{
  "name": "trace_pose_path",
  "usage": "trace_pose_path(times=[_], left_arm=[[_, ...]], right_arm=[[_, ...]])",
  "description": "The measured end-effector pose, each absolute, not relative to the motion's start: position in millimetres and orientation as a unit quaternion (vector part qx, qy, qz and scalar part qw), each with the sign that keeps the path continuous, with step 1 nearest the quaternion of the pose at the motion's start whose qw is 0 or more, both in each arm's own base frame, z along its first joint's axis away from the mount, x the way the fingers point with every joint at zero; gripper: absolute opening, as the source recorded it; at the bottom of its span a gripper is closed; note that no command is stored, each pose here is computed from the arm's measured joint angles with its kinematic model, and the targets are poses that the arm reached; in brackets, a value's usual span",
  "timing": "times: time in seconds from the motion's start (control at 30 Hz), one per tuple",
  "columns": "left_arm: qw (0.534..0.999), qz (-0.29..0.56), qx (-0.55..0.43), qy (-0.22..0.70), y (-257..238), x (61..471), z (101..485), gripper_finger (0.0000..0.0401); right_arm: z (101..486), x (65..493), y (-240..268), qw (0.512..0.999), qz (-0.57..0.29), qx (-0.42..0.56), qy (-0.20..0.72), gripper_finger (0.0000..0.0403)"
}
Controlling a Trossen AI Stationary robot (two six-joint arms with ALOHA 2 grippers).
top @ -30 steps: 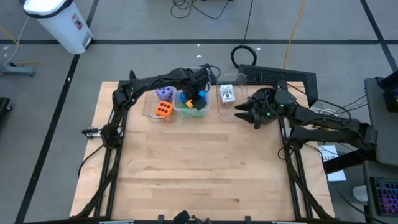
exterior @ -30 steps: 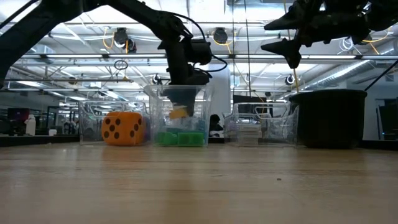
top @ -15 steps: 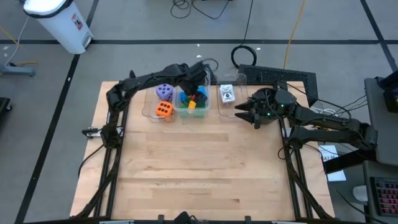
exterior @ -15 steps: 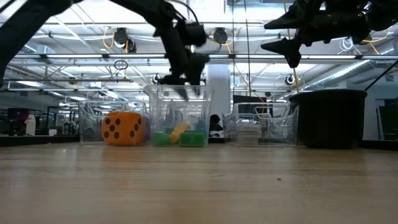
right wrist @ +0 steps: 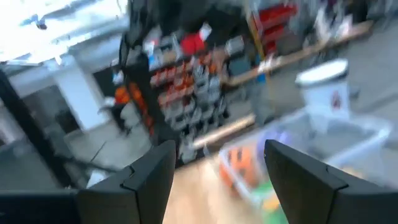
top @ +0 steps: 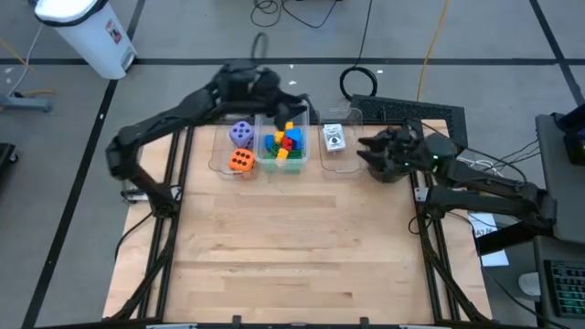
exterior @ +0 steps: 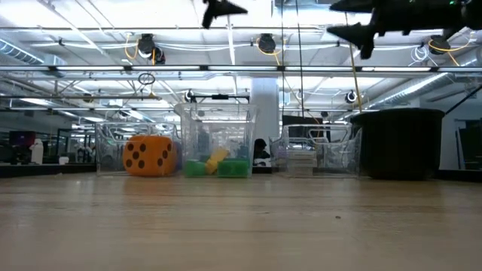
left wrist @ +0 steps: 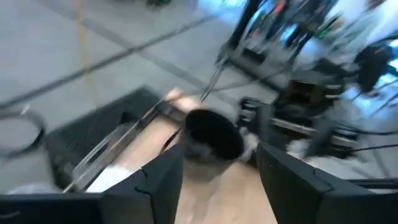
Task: Pick & Place Toys
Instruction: Return to Home Position
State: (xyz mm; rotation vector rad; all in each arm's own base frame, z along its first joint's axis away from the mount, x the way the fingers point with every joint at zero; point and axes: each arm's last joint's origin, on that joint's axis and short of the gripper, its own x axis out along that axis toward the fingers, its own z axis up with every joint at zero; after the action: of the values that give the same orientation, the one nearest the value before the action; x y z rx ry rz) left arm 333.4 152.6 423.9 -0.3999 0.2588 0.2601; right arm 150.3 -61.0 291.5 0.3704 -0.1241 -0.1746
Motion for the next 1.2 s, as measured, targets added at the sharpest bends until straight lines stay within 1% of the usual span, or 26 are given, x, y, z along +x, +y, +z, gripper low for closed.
trace_pose_path(times=[0.07, 0.13, 0.33, 0.57, 0.7, 0.87, 0.93, 1.07, 1.17, 1.2], left_arm=[[0.971, 0.115, -0.187, 0.094, 140, 318, 431, 0.0197], [0.975, 0.105, -0.185, 0.065, 128, 303, 430, 0.0187], [0.976, 0.082, -0.201, -0.011, 96, 249, 411, 0.0160], [0.975, 0.071, -0.197, -0.071, 64, 179, 388, 0.0135], [0.972, 0.080, -0.182, -0.122, 48, 135, 381, 0.0124], [0.971, 0.072, -0.168, -0.157, 34, 99, 360, 0.0111], [0.969, 0.068, -0.170, -0.165, 30, 89, 348, 0.0107], [0.963, 0.056, -0.186, -0.185, 23, 72, 327, 0.0097], [0.963, 0.038, -0.182, -0.192, 19, 64, 313, 0.0091], [0.963, 0.033, -0.180, -0.195, 18, 62, 309, 0.0090]], right_arm=[[298, 141, -58, 0.978, -0.095, 0.164, -0.090, 0.0242], [299, 131, -54, 0.976, -0.110, 0.153, -0.111, 0.0242], [288, 98, -44, 0.960, -0.167, 0.136, -0.181, 0.0242], [272, 67, -34, 0.930, -0.229, 0.129, -0.257, 0.0242], [265, 58, -33, 0.921, -0.257, 0.130, -0.261, 0.0242], [248, 63, -37, 0.916, -0.304, 0.129, -0.228, 0.0242], [238, 68, -40, 0.913, -0.313, 0.146, -0.216, 0.0242], [210, 77, -44, 0.904, -0.305, 0.221, -0.201, 0.0242], [188, 84, -44, 0.903, -0.255, 0.290, -0.189, 0.0242], [192, 85, -42, 0.902, -0.225, 0.303, -0.210, 0.0242]])
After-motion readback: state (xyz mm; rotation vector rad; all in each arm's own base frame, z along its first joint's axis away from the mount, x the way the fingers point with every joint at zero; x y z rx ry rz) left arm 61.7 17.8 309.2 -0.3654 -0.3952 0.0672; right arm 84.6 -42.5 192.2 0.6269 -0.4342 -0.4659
